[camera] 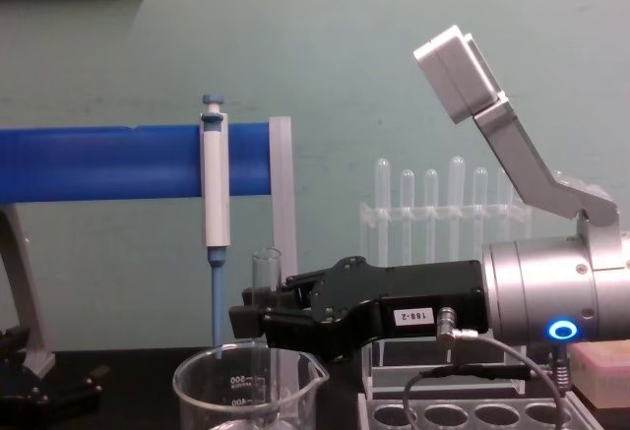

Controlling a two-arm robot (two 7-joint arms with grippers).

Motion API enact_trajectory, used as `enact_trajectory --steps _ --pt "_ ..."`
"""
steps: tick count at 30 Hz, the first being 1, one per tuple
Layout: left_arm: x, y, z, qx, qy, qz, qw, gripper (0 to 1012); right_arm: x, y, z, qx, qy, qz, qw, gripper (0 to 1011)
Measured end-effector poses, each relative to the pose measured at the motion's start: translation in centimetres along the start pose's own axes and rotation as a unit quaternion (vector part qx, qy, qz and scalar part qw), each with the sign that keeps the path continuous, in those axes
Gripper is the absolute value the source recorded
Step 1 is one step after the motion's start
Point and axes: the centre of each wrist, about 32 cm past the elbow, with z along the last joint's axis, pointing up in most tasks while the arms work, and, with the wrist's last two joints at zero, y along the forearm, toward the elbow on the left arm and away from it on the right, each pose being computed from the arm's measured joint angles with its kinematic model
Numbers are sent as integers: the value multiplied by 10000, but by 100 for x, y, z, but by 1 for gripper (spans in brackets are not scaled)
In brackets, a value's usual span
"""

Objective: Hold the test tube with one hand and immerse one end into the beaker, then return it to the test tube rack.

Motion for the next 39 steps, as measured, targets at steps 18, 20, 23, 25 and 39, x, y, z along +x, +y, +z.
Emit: enact_trajectory --steps 18,20,23,25,39 --pt "0 0 0 0 0 0 10000 1000 0 0 0 0 0 0 10000 225" --pt "0 0 0 0 0 0 10000 1000 0 0 0 0 0 0 10000 225" --pt "0 0 0 0 0 0 10000 1000 0 0 0 0 0 0 10000 225" --pt "0 0 0 0 0 0 10000 1000 0 0 0 0 0 0 10000 225" --pt "0 0 0 0 0 0 10000 1000 0 0 0 0 0 0 10000 225"
